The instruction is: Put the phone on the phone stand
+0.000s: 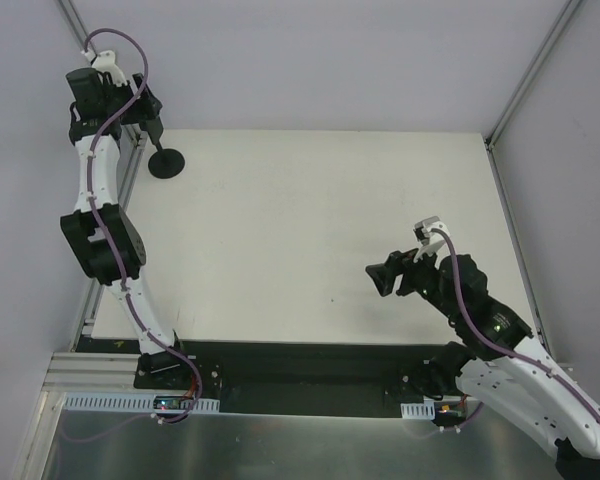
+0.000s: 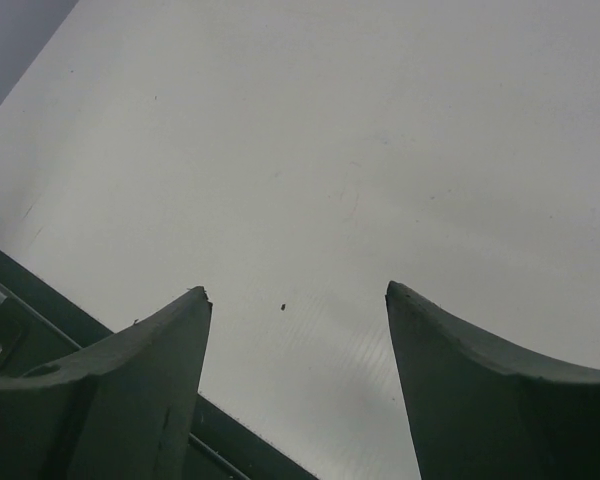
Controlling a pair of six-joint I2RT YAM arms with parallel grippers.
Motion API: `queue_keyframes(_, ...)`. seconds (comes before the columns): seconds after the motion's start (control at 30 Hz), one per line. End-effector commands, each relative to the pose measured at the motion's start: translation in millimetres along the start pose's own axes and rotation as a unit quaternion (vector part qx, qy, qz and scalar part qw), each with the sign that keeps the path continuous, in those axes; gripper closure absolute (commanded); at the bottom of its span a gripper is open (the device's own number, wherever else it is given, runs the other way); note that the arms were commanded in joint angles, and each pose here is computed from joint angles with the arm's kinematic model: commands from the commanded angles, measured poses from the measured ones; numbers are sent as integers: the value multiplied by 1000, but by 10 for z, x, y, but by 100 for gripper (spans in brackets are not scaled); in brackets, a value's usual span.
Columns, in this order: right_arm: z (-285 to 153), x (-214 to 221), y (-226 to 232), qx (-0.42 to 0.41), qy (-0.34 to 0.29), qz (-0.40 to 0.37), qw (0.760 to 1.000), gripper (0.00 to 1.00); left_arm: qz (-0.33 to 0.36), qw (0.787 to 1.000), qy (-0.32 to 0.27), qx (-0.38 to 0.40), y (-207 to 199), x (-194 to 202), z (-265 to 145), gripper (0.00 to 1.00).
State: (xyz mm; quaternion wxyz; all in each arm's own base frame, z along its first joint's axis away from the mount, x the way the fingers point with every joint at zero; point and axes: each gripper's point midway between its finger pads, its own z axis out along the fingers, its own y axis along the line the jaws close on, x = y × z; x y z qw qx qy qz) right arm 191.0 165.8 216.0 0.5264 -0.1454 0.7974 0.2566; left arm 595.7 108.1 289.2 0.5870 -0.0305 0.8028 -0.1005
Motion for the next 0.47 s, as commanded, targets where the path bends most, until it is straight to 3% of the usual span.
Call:
queue_keyframes(0.0, -162, -63, 27, 1, -12, 53, 999, 25, -52, 994, -72, 59, -682, -664, -896, 24)
queue_keyframes(0.07, -188, 4, -7, 6, -13, 69, 997, 21, -102, 992, -43, 52, -728, -357, -1025, 23)
queue_keyframes(0.13, -216, 44, -43, 17, -8, 77, 997, 19, -121, 988, -49, 79, -986, -370, -1395, 22)
queue_keyframes(0.23, -307, 59, -127, 42, 14, 60, 997, 16, -99, 982, -32, 159, -1367, -169, -1789, 22)
queue_keyframes(0.37, -587, -220, -308, 91, -23, 28, 995, 15, -82, 970, -65, 218, -1837, -215, -2507, 17)
queue_keyframes(0.43, -806, -486, -424, 119, -82, 22, 989, 11, -97, 952, -77, 281, -2137, -292, -2809, 16)
